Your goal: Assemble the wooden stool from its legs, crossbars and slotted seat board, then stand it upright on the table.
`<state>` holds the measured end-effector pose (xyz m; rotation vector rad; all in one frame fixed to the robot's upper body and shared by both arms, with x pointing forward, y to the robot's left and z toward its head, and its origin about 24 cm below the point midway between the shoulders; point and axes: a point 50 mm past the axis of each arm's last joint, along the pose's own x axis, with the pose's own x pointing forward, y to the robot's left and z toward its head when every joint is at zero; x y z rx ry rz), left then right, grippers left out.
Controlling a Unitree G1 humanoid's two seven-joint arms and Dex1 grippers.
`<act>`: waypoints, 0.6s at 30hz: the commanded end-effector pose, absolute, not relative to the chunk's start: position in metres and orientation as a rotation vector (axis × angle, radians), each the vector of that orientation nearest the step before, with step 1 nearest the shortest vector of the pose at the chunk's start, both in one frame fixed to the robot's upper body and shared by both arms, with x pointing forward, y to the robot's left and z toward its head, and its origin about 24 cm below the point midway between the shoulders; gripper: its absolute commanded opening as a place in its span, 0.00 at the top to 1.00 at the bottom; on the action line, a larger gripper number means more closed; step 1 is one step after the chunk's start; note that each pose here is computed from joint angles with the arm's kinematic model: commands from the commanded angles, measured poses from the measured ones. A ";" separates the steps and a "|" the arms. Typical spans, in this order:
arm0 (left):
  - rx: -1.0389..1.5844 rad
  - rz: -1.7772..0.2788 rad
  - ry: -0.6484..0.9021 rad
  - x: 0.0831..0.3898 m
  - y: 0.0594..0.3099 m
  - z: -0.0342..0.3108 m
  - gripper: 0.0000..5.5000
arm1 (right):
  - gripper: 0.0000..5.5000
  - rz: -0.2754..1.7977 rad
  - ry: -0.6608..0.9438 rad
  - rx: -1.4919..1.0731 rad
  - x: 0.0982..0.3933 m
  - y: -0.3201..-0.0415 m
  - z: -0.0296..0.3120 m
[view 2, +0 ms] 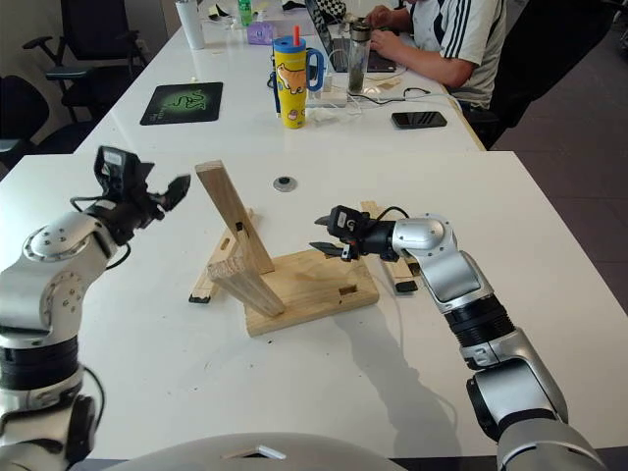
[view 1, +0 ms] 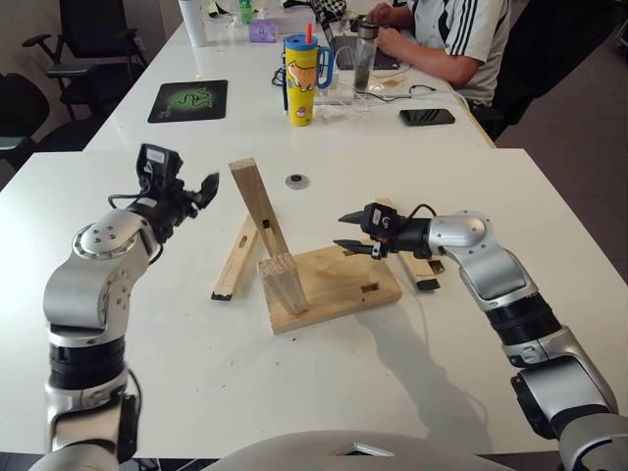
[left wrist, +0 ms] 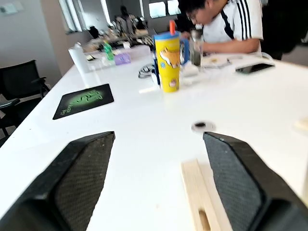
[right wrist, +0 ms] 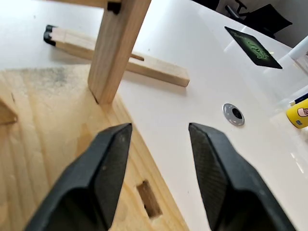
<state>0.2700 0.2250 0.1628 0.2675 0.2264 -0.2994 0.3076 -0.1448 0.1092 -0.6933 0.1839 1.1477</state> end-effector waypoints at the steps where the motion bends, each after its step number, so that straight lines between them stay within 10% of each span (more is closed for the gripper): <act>1: 0.341 -0.498 0.387 0.240 0.223 0.146 0.38 | 0.60 1.230 0.316 -0.675 0.294 -0.157 0.086; 9: 0.355 -1.005 0.590 0.173 0.188 0.116 0.38 | 0.60 1.236 0.364 -0.676 0.290 -0.162 0.078; 18: 0.513 -1.041 0.636 0.191 0.165 0.068 0.38 | 0.60 1.183 0.305 -0.696 0.299 -0.151 0.078</act>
